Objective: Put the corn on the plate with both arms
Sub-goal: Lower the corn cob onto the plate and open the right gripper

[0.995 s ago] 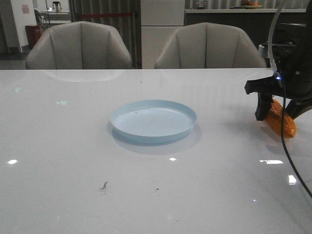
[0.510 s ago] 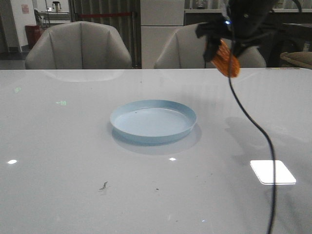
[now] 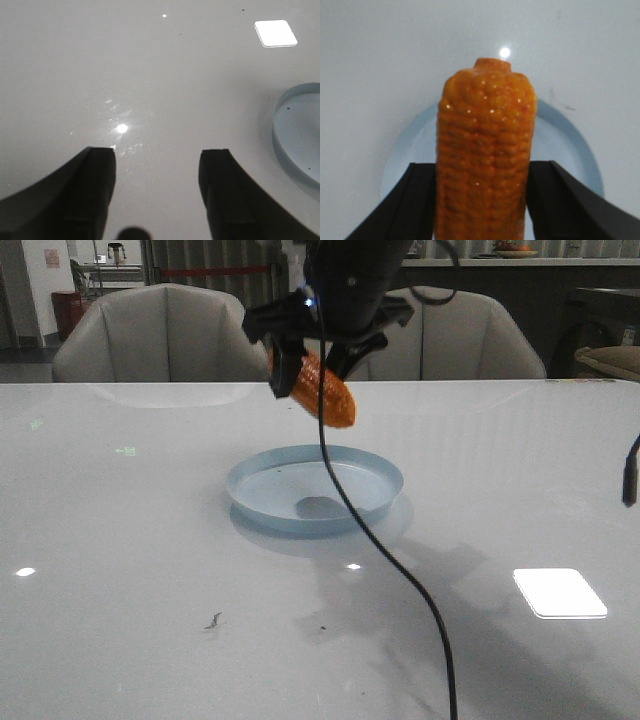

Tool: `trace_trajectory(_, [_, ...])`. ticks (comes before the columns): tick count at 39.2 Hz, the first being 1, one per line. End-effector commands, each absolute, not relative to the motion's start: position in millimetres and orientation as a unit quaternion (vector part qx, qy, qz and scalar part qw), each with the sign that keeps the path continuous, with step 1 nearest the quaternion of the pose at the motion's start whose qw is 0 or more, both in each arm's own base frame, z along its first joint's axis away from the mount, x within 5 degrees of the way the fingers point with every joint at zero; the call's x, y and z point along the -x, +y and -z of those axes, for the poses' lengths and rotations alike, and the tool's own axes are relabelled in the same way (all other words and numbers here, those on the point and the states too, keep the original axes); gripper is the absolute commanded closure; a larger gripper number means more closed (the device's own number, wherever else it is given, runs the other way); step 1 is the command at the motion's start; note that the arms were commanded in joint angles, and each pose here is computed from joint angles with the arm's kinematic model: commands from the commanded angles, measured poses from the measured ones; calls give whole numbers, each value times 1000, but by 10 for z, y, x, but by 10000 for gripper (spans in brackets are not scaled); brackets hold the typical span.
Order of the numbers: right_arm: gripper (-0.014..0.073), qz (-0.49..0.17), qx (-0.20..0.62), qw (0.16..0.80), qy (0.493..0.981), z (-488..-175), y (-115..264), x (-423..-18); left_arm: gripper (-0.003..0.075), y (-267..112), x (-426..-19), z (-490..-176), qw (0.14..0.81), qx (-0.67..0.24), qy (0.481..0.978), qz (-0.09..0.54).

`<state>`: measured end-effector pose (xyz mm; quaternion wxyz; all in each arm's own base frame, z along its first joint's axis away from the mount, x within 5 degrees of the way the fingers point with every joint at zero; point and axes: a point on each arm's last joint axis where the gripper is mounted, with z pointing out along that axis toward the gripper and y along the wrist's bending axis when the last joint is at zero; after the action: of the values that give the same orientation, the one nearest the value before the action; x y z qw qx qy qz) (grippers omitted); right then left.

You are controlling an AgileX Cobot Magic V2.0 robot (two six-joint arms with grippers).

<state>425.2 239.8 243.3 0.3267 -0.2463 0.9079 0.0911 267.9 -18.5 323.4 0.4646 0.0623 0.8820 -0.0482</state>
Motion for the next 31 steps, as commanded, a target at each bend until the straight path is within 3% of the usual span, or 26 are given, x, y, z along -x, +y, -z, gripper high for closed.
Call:
trace_trajectory(1, [286,-98,248,371,889,-2690,2404,-4272,280,-171,-2668,-3461,521,-51,851,45])
trace_trajectory(11, [271,-87,254,338,902,-2326,2446,-4355,280,-171,-2668,-3459,520,-51,851,45])
trace_trajectory(21, [-13,-84,255,330,905,-2226,2457,-4374,280,-172,-2667,-3457,519,-52,852,45])
trace_trajectory(31, [-29,-85,255,340,901,-2449,2436,-4352,280,-172,-2667,-3457,519,-52,852,45])
